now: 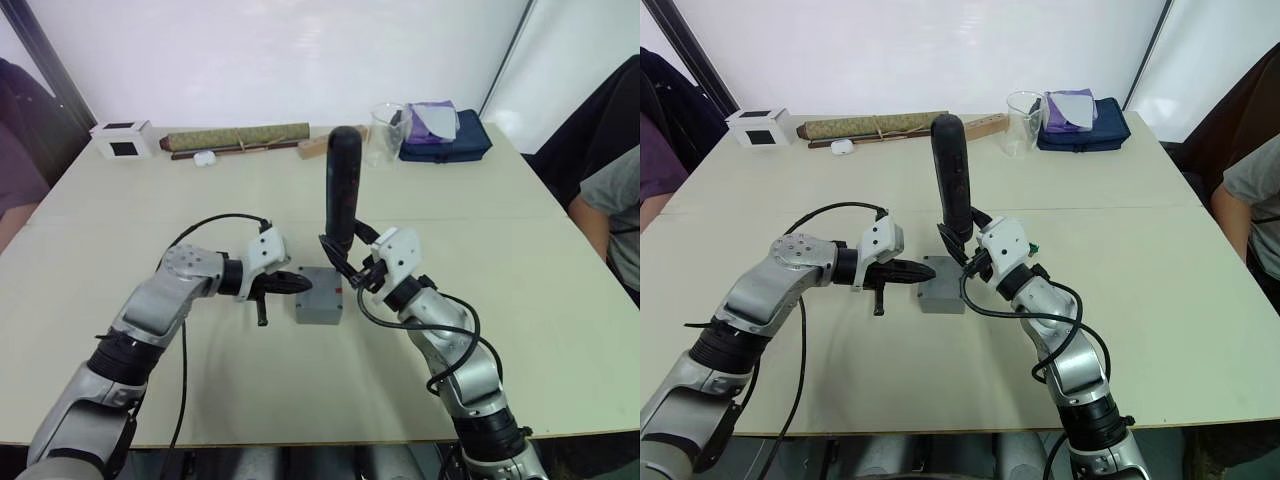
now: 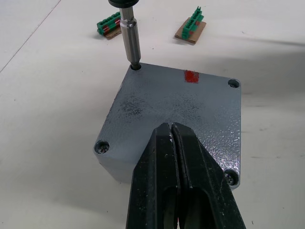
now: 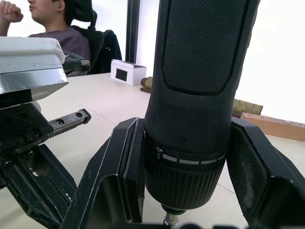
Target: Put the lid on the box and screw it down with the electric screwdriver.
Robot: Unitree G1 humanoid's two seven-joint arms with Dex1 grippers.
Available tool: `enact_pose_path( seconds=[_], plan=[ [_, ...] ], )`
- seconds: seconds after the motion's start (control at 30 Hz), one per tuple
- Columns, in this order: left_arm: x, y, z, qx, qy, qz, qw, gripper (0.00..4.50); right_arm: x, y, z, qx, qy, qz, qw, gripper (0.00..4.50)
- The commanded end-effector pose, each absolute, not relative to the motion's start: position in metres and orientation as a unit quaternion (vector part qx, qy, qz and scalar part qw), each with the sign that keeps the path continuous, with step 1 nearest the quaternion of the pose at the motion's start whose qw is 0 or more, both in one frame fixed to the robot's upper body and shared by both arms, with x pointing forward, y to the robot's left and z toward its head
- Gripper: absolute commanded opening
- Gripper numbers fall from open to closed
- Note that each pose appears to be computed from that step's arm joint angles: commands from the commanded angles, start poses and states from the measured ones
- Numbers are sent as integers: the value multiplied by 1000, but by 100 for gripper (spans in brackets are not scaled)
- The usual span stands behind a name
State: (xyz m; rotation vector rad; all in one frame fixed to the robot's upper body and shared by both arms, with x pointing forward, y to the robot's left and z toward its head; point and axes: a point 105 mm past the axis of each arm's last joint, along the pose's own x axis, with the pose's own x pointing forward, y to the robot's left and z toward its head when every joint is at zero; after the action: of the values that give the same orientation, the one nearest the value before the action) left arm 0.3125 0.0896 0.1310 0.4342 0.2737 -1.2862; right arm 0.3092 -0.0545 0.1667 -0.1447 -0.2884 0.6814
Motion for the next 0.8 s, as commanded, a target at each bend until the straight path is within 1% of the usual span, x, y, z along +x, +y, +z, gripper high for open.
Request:
enact_pose_path(
  seconds=[0.03, 0.5, 0.8],
  plan=[
    [311, 93, 113, 203, 163, -591, 764, 0, 313, -61, 133, -76, -65, 328, 939, 213],
    [308, 93, 111, 204, 165, -591, 763, 0, 314, -63, 111, -103, -17, 329, 939, 213],
    [305, 94, 108, 206, 168, -591, 762, 0, 313, -62, 107, -98, -6, 330, 939, 213]
  ],
)
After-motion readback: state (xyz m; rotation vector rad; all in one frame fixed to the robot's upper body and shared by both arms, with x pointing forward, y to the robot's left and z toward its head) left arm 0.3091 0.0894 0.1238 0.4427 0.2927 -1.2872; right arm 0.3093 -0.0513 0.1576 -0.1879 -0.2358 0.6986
